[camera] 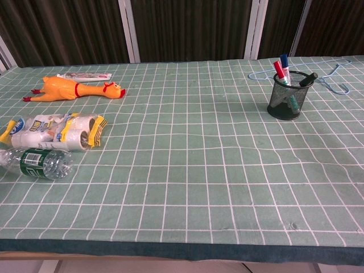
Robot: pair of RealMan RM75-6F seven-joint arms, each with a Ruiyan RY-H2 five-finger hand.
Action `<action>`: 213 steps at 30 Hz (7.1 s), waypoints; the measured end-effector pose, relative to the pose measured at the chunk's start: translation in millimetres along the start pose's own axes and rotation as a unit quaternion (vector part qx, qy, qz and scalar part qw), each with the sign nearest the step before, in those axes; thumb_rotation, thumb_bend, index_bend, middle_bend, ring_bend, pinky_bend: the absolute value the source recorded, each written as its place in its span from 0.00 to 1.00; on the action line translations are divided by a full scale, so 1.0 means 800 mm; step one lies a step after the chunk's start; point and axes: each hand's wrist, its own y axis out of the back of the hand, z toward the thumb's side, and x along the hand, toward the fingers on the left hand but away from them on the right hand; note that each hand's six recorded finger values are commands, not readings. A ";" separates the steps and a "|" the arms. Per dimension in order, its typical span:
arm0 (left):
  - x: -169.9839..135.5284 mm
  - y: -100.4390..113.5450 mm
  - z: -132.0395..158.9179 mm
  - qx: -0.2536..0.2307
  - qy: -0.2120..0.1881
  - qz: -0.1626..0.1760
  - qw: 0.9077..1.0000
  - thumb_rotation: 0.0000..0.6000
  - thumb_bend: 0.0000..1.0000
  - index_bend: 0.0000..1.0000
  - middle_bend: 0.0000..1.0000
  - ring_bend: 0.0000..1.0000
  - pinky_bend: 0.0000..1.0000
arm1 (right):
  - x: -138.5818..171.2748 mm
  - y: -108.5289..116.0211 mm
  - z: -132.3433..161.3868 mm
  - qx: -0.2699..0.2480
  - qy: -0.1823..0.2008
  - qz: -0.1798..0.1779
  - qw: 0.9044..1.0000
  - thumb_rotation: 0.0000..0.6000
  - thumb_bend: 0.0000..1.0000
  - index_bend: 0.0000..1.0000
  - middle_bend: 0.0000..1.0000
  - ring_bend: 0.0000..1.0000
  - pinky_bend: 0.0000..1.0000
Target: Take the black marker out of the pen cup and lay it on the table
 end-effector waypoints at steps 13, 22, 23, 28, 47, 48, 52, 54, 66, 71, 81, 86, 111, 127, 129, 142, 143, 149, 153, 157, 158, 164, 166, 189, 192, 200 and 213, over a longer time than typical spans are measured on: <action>0.002 0.000 0.010 0.005 -0.015 0.002 1.000 1.00 0.41 0.12 0.07 0.03 0.19 | 0.005 0.005 -0.002 -0.004 -0.001 -0.007 1.000 1.00 0.19 0.11 0.11 0.06 0.11; 0.000 0.003 -0.001 -0.011 -0.010 0.000 1.000 1.00 0.41 0.12 0.07 0.03 0.19 | -0.006 0.011 -0.001 -0.002 -0.009 -0.042 0.999 1.00 0.19 0.11 0.10 0.07 0.11; -0.002 0.004 -0.003 -0.012 -0.007 0.000 1.000 1.00 0.41 0.12 0.07 0.03 0.19 | -0.009 0.013 0.001 -0.002 -0.008 -0.045 0.999 1.00 0.19 0.11 0.11 0.09 0.11; -0.009 0.009 -0.009 -0.016 0.001 0.006 1.000 1.00 0.41 0.12 0.07 0.03 0.20 | -0.028 0.030 0.013 0.013 0.005 -0.073 0.997 1.00 0.19 0.18 0.24 0.28 0.27; -0.015 0.014 -0.015 -0.019 0.010 0.012 1.000 1.00 0.41 0.12 0.07 0.03 0.20 | -0.168 0.073 0.037 0.123 0.002 -0.104 0.987 1.00 0.34 0.59 0.96 1.00 1.00; -0.015 0.014 -0.015 -0.019 0.010 0.011 1.000 1.00 0.41 0.12 0.07 0.03 0.20 | -0.175 0.073 0.037 0.125 -0.002 -0.100 0.987 1.00 0.36 0.59 0.97 1.00 1.00; -0.014 0.013 -0.014 -0.018 0.008 0.010 1.000 1.00 0.41 0.12 0.07 0.03 0.20 | -0.197 0.071 0.041 0.142 -0.012 -0.087 0.986 1.00 0.44 0.59 0.98 1.00 1.00; -0.014 0.014 -0.014 -0.018 0.007 0.010 1.000 1.00 0.41 0.12 0.07 0.03 0.19 | -0.208 0.067 0.045 0.148 -0.015 -0.081 0.986 1.00 0.47 0.59 0.98 1.00 1.00; -0.015 0.016 -0.017 -0.025 0.011 0.014 1.000 1.00 0.41 0.12 0.07 0.03 0.19 | -0.238 0.041 0.051 0.158 -0.029 -0.051 0.986 1.00 0.47 0.59 0.98 1.00 1.00; -0.015 0.017 -0.017 -0.025 0.009 0.014 1.000 1.00 0.41 0.12 0.07 0.03 0.20 | -0.244 0.034 0.049 0.174 -0.038 -0.045 0.983 1.00 0.47 0.59 0.98 1.00 1.00; -0.015 0.017 -0.018 -0.027 0.011 0.015 0.999 1.00 0.41 0.12 0.07 0.03 0.20 | -0.256 0.016 0.049 0.185 -0.043 -0.037 0.981 1.00 0.47 0.60 0.98 1.00 1.00; -0.015 0.018 -0.019 -0.028 0.011 0.015 0.999 1.00 0.41 0.12 0.07 0.03 0.19 | -0.260 0.011 0.048 0.184 -0.045 -0.036 0.981 1.00 0.47 0.61 0.98 1.00 1.00; -0.014 0.018 -0.022 -0.031 0.014 0.014 0.999 1.00 0.41 0.12 0.07 0.03 0.19 | -0.270 -0.002 0.047 0.181 -0.043 -0.038 0.982 1.00 0.47 0.64 0.99 1.00 1.00; -0.014 0.018 -0.023 -0.032 0.019 0.015 0.999 1.00 0.41 0.12 0.07 0.03 0.20 | -0.268 0.001 0.038 0.181 -0.053 -0.043 0.981 1.00 0.55 0.65 0.99 1.00 1.00; -0.013 0.018 -0.023 -0.031 0.020 0.016 0.999 1.00 0.41 0.12 0.07 0.03 0.20 | -0.268 0.001 0.038 0.181 -0.053 -0.043 0.981 1.00 0.58 0.66 1.00 1.00 1.00; -0.013 0.019 -0.024 -0.033 0.023 0.017 0.999 1.00 0.41 0.12 0.07 0.03 0.20 | -0.267 0.001 0.038 0.180 -0.052 -0.046 0.981 1.00 1.00 0.84 1.00 1.00 1.00; -0.013 0.019 -0.024 -0.033 0.023 0.017 0.999 1.00 0.41 0.12 0.07 0.03 0.20 | -0.266 0.002 0.039 0.179 -0.051 -0.048 0.981 1.00 1.00 0.86 1.00 1.00 1.00; -0.014 0.019 -0.026 -0.036 0.025 0.016 0.999 1.00 0.41 0.12 0.07 0.03 0.20 | -0.256 0.017 0.056 0.156 -0.033 -0.073 0.985 1.00 1.00 0.91 1.00 1.00 1.00; -0.014 0.019 -0.025 -0.037 0.026 0.015 0.999 1.00 0.41 0.12 0.07 0.03 0.20 | -0.237 0.039 0.078 0.135 -0.013 -0.106 0.985 1.00 1.00 0.91 1.00 1.00 1.00; -0.014 0.018 -0.025 -0.036 0.025 0.015 0.999 1.00 0.41 0.12 0.07 0.03 0.20 | -0.212 0.061 0.102 0.121 0.008 -0.139 0.983 1.00 1.00 0.91 1.00 1.00 1.00; -0.014 0.018 -0.024 -0.035 0.025 0.015 0.999 1.00 0.41 0.12 0.07 0.03 0.20 | -0.206 0.066 0.108 0.118 0.014 -0.145 0.982 1.00 1.00 0.91 1.00 1.00 1.00; -0.014 0.018 -0.024 -0.035 0.027 0.013 0.999 1.00 0.41 0.12 0.07 0.03 0.20 | -0.168 0.084 0.145 0.116 0.069 -0.166 0.977 1.00 1.00 0.91 1.00 1.00 1.00; -0.014 0.018 -0.024 -0.035 0.027 0.013 0.999 1.00 0.41 0.12 0.07 0.03 0.20 | -0.157 0.079 0.152 0.124 0.088 -0.161 0.975 1.00 1.00 0.91 1.00 1.00 1.00; -0.017 0.017 -0.026 -0.044 0.029 0.005 0.999 1.00 0.41 0.12 0.07 0.03 0.20 | -0.143 0.019 0.126 0.450 -0.021 -0.004 0.893 1.00 1.00 0.93 1.00 1.00 1.00; -0.017 0.017 -0.026 -0.044 0.030 0.003 0.999 1.00 0.41 0.12 0.07 0.03 0.20 | -0.144 0.006 0.117 0.473 -0.043 0.039 0.879 1.00 1.00 0.93 1.00 1.00 1.00; -0.017 0.018 -0.028 -0.045 0.033 0.002 0.998 1.00 0.41 0.12 0.07 0.03 0.20 | -0.171 -0.034 0.104 0.482 -0.060 0.095 0.869 1.00 0.99 0.76 1.00 1.00 1.00; -0.018 0.018 -0.028 -0.044 0.032 0.001 0.999 1.00 0.41 0.12 0.07 0.03 0.20 | -0.188 -0.065 0.096 0.427 -0.049 0.111 0.896 1.00 0.35 0.26 1.00 1.00 1.00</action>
